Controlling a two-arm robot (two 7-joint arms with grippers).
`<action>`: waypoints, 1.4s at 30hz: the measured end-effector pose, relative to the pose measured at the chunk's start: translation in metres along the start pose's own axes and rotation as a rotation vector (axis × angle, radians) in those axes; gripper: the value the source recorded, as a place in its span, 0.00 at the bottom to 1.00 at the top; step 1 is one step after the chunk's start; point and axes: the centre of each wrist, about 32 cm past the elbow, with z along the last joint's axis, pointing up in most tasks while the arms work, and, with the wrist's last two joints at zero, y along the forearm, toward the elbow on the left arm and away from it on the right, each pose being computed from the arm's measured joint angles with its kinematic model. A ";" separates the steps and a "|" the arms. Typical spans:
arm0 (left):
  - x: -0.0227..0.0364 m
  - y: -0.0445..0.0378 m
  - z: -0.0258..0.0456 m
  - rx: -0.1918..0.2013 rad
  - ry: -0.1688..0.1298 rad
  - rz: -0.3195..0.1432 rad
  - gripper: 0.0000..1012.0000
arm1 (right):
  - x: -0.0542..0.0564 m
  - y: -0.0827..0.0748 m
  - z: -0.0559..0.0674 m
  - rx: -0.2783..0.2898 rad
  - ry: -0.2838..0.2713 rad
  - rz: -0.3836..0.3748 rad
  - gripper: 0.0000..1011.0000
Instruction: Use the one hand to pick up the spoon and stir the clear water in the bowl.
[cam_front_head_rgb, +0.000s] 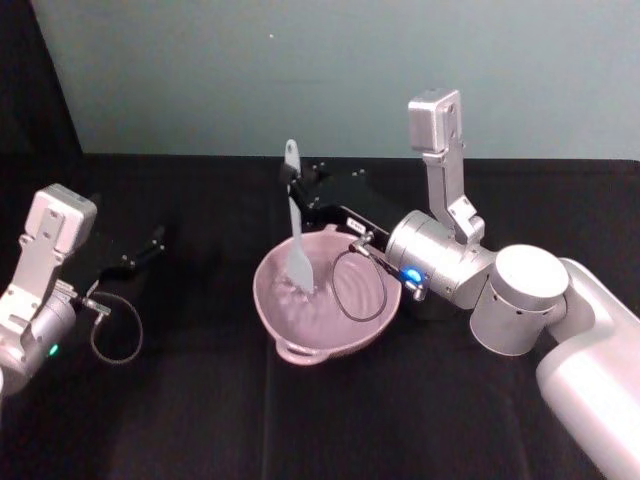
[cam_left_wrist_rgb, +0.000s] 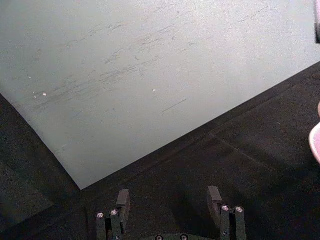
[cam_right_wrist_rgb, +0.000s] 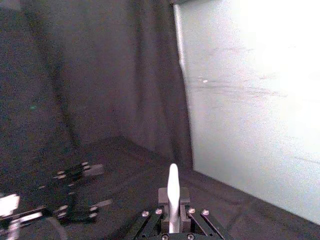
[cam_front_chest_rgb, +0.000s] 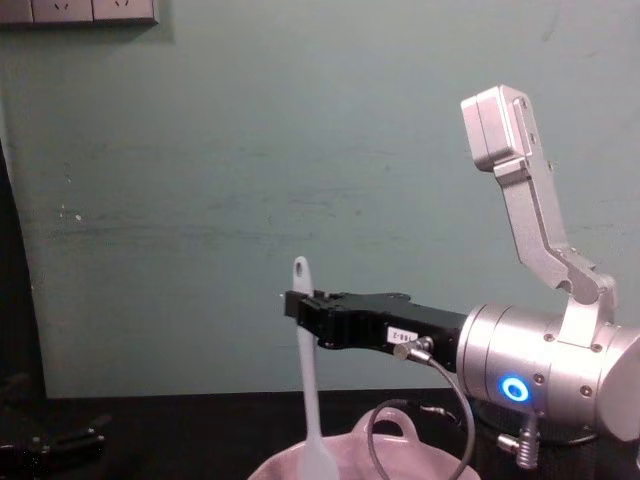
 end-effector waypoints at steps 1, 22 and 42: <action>0.0000 0.0000 0.0000 0.000 0.000 0.000 1.00 | 0.001 0.001 0.000 0.003 -0.005 -0.011 0.12; 0.0000 0.0000 0.0000 0.000 0.000 0.000 1.00 | 0.013 -0.047 0.013 0.003 -0.094 -0.088 0.12; 0.0000 0.0000 0.0000 0.000 0.000 0.000 1.00 | -0.016 -0.044 0.011 -0.011 -0.006 0.097 0.12</action>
